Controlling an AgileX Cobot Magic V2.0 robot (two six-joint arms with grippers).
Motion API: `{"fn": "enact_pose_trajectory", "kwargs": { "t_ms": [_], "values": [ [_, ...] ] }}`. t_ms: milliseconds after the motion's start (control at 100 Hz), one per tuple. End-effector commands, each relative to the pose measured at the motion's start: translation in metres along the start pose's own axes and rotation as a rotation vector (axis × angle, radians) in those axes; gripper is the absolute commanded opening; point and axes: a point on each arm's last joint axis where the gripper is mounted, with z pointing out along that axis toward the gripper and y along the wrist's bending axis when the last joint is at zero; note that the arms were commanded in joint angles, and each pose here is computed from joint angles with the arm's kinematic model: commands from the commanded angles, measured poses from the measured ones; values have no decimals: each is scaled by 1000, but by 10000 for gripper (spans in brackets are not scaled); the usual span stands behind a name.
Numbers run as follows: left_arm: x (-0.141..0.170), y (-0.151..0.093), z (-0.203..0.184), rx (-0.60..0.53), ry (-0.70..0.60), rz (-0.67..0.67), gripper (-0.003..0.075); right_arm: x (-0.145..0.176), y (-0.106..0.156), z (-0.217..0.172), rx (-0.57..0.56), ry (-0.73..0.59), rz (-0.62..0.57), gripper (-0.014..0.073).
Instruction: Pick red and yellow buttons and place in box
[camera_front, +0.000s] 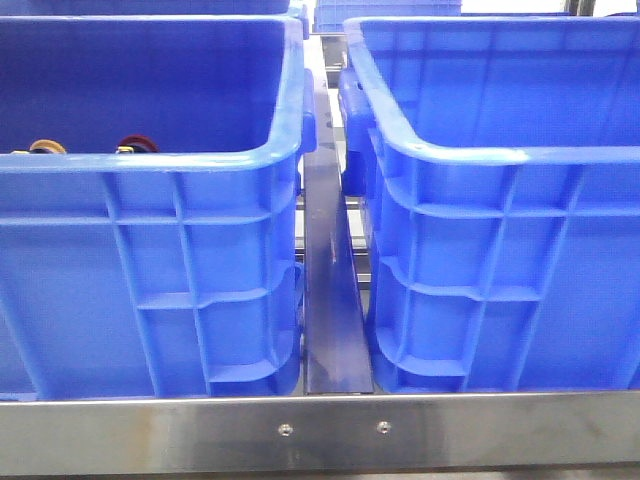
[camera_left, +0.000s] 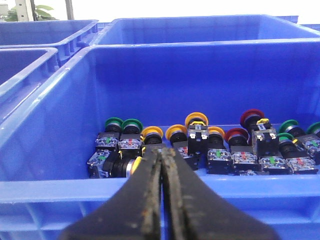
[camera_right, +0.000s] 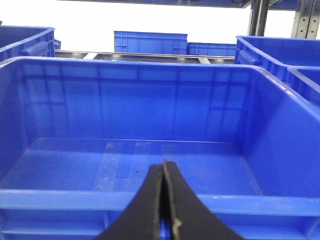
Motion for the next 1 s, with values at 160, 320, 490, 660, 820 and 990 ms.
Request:
{"fn": "enact_pose_trajectory", "kwargs": {
  "t_ms": [160,320,490,660,820,990],
  "values": [
    [-41,0,-10,1,-119,-12,-20,-7,0,-2,1,-96,-12,-104],
    [-60,0,-16,5,-122,-11,-20,-7,0,-2,1,-96,-12,-104],
    [-80,0,-16,9,-113,-18,-20,-7,0,-2,1,-96,-12,-104],
    [-104,-1,-10,24,-70,-58,-20,-7,0,-2,1,-96,-12,-104],
    [-127,-1,5,25,-20,-58,-20,-7,0,-2,1,-96,-12,-104],
    [-146,-2,30,30,96,-58,-18,-7,0,-2,1,-96,-12,-104]
  ]
}}
